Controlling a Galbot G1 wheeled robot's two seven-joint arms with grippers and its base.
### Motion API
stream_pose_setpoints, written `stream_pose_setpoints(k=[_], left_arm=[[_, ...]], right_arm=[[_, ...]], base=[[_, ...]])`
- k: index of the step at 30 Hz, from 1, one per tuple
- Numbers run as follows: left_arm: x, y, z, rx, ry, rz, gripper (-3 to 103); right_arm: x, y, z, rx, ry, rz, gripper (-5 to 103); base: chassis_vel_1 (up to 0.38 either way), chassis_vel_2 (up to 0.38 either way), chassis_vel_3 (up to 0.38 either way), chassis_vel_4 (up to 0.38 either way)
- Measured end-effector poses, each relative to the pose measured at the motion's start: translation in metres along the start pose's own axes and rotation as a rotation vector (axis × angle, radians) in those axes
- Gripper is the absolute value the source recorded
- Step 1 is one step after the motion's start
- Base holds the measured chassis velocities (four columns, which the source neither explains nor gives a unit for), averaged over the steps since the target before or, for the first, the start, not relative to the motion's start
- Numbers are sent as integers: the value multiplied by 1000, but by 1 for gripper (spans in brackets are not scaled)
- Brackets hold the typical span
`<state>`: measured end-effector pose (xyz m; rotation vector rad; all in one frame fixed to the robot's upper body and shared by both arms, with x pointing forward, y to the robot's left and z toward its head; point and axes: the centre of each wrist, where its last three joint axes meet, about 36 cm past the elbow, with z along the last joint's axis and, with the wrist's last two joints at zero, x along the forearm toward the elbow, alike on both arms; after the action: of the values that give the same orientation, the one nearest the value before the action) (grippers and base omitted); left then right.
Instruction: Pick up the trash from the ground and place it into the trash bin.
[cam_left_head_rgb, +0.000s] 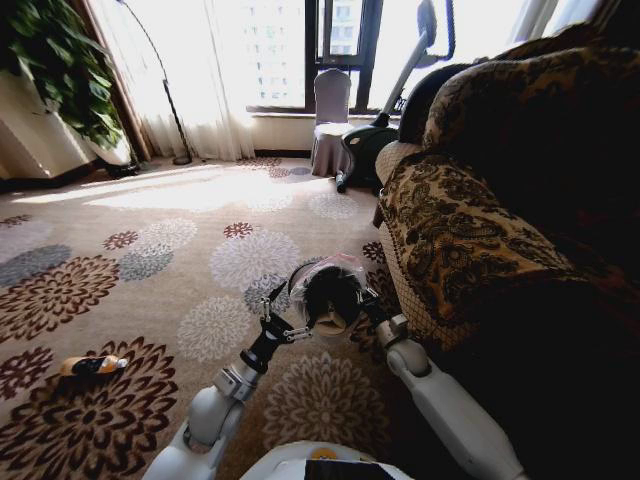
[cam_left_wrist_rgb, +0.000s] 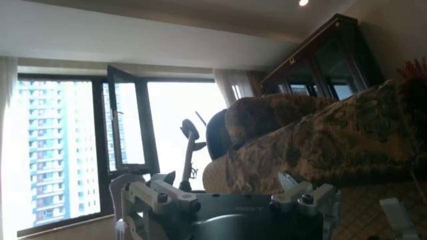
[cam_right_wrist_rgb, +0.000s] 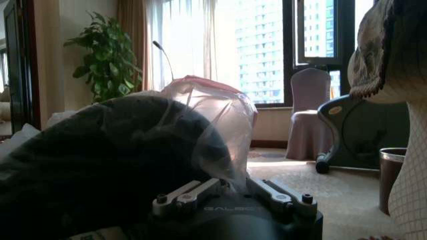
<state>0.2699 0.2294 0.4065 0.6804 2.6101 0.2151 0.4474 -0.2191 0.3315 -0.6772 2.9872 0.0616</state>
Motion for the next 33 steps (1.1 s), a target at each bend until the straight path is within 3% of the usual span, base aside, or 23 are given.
stream_pose_setpoints(k=[1,3,4,5,7,8,9,11,12,14,20,24,33], left_arm=[[0,0,0,0,0,0,100],[10,-3,-2,7,28,-128,100],[10,-3,-2,7,28,-128,100],[13,-2,-2,13,69,-240,100],[15,-2,2,22,170,-375,100],[15,-2,2,22,170,-375,100],[16,1,11,31,299,-516,100],[17,6,24,66,446,-676,100],[17,6,24,66,446,-676,100],[21,14,37,90,540,-762,100],[39,34,61,79,624,-832,100],[67,55,87,35,680,-858,100],[97,60,112,43,785,-909,100]], right_arm=[[0,0,0,0,0,0,0],[2,4,-5,-6,-14,-6,0],[2,4,-5,-6,-14,-6,0],[5,7,-8,-9,-21,-11,0],[8,10,-9,-8,-24,-17,0],[8,10,-9,-8,-24,-17,0],[11,11,-10,-5,-23,-22,0],[14,12,-13,-3,-28,-28,0],[14,12,-13,-3,-28,-28,0],[18,11,-17,0,-34,-31,0],[23,5,-22,6,-41,-22,0],[22,3,-24,-6,-60,-3,0],[25,4,-20,-13,-60,6,0]], base=[[0,0,0,0],[0,0,0,0],[0,0,0,0],[40,-18,-51,33],[107,-32,-92,40],[107,-32,-132,46],[158,-48,-132,48],[182,-70,-237,50],[205,-73,-279,51],[308,-55,-308,42],[351,18,-351,-2],[358,109,-338,-120],[350,258,-334,-285]])
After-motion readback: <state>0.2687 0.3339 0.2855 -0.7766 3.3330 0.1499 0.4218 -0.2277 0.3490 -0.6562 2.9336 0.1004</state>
